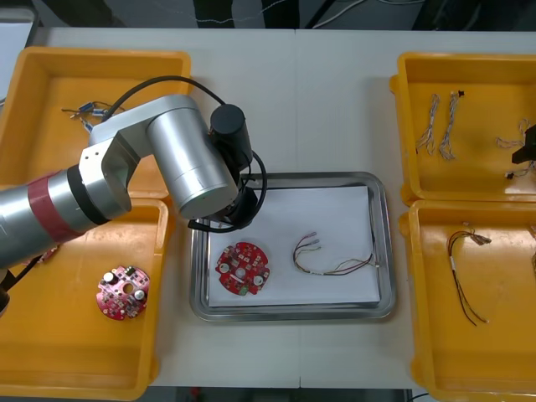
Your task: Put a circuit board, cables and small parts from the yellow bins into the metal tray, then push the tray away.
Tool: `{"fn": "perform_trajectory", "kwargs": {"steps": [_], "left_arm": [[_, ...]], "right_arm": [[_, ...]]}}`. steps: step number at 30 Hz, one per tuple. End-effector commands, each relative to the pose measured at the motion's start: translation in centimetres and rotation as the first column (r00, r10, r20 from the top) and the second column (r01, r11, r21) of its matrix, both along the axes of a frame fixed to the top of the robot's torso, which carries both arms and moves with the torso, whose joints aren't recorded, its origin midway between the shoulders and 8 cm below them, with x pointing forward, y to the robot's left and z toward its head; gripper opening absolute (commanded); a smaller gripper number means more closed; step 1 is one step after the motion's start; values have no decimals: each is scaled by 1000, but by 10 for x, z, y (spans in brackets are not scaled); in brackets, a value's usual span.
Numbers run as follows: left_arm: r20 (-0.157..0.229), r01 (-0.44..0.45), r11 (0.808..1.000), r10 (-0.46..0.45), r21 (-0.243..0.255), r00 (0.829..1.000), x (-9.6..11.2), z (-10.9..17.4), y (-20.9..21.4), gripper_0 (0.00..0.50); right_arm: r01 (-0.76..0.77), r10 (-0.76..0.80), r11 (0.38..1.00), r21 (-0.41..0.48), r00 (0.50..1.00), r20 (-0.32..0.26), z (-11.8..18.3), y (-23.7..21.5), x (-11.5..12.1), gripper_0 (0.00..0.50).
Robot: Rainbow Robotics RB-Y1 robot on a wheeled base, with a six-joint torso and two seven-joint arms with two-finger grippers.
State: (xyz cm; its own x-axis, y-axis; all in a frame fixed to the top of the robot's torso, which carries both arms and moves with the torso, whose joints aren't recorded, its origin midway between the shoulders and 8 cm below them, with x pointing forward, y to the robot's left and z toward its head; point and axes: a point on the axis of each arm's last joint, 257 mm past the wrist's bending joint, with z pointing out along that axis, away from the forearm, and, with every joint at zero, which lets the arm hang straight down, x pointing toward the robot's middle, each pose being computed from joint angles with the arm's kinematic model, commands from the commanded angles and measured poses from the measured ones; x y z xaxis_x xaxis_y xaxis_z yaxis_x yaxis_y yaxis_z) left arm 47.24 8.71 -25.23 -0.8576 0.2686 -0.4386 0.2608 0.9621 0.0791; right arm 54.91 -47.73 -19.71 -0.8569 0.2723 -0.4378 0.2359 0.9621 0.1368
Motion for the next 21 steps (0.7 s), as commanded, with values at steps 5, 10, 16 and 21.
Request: {"fn": "perform_trajectory", "kwargs": {"steps": [5,10,16,21], "left_arm": [[38,-37,998,39,-60,999,15,1,-20,0],[38,-41,997,44,-65,998,15,1,-21,0],[36,-50,996,53,-80,998,13,2,-25,231],[37,-48,995,51,-92,998,11,4,-29,500]], "right_arm": [[-8,8,1000,-10,998,64,8,16,26,500],[-10,12,999,-36,999,53,-1,17,27,500],[-8,10,999,-42,999,31,-14,19,22,500],[1,0,1000,-30,1000,28,-24,20,23,500]]}}
